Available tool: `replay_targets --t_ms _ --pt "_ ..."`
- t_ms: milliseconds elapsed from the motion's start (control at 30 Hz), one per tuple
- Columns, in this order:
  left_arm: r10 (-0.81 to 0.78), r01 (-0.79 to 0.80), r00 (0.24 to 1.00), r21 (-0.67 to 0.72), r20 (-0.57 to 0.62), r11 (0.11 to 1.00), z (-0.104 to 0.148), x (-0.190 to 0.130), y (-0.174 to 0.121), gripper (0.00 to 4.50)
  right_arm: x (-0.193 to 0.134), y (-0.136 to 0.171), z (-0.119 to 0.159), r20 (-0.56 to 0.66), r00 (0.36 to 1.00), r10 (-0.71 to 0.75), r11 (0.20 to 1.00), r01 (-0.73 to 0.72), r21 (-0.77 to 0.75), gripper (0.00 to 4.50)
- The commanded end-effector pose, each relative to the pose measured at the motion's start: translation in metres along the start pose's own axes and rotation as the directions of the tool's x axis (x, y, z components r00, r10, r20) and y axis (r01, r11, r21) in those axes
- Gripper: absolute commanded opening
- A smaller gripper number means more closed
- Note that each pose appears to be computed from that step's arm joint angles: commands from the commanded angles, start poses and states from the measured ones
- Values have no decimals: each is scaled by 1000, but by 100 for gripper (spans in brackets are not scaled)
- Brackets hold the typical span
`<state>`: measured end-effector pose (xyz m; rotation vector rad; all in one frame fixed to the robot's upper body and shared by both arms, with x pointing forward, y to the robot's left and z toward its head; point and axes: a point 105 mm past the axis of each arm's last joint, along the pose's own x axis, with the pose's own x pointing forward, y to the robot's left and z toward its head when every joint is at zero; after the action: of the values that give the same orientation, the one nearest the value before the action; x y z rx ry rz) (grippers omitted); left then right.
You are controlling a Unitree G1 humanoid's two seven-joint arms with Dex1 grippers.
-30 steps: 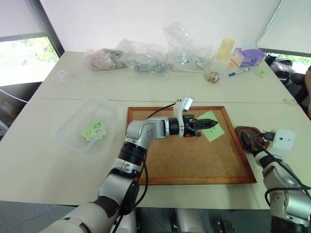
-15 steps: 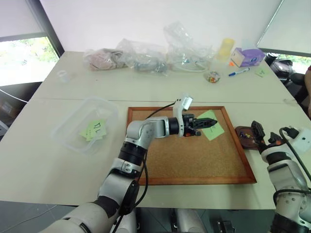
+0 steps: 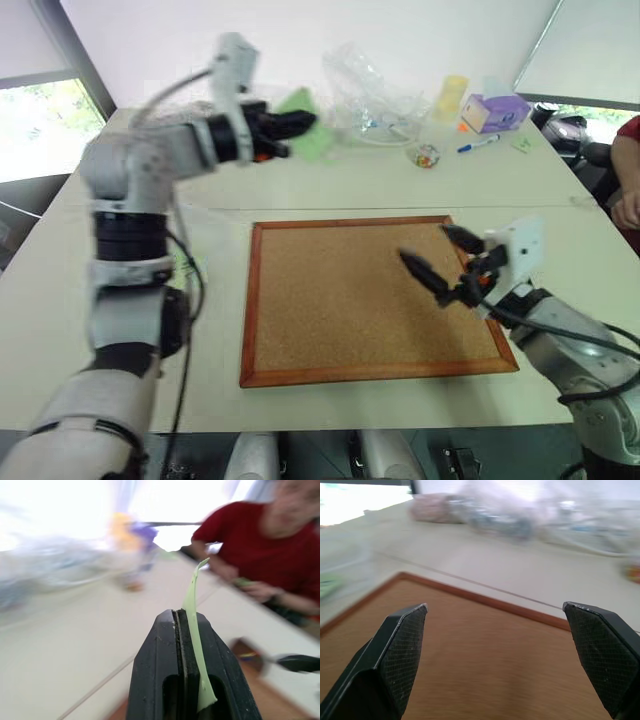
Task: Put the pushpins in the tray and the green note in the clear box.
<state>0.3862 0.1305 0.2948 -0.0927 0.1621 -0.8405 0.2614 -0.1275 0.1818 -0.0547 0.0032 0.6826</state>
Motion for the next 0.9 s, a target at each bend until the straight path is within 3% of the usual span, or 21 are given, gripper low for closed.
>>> replay_targets --t_ms 33,167,267,400,500,733,767,900 --pt "60 -52 988 60 -142 997 -22 -41 30 0 15 31 -4 8 991 130 991 -130 -1 447" --pt "143 -118 945 102 -293 988 -54 -82 63 0 28 41 -18 -3 986 165 986 -165 13 447" --pt "252 -195 872 174 -420 965 -88 -108 86 0 34 46 -23 0 983 186 983 -186 16 447" --pt "233 -181 859 155 -455 971 -105 -115 86 0 37 48 -26 5 983 184 983 -184 24 447" --pt "253 -206 849 150 -464 967 -113 -115 89 93 39 48 -28 6 983 183 983 -183 25 450" --pt "255 -198 880 177 -401 964 -98 -108 83 418 39 43 -30 2 985 175 984 -175 22 450" --pt "263 -204 888 189 -376 961 -90 -107 84 446 38 42 -30 2 985 171 985 -171 21 450" --pt "243 -179 942 269 -231 946 -49 -99 77 446 34 32 -28 14 991 132 991 -132 18 450"
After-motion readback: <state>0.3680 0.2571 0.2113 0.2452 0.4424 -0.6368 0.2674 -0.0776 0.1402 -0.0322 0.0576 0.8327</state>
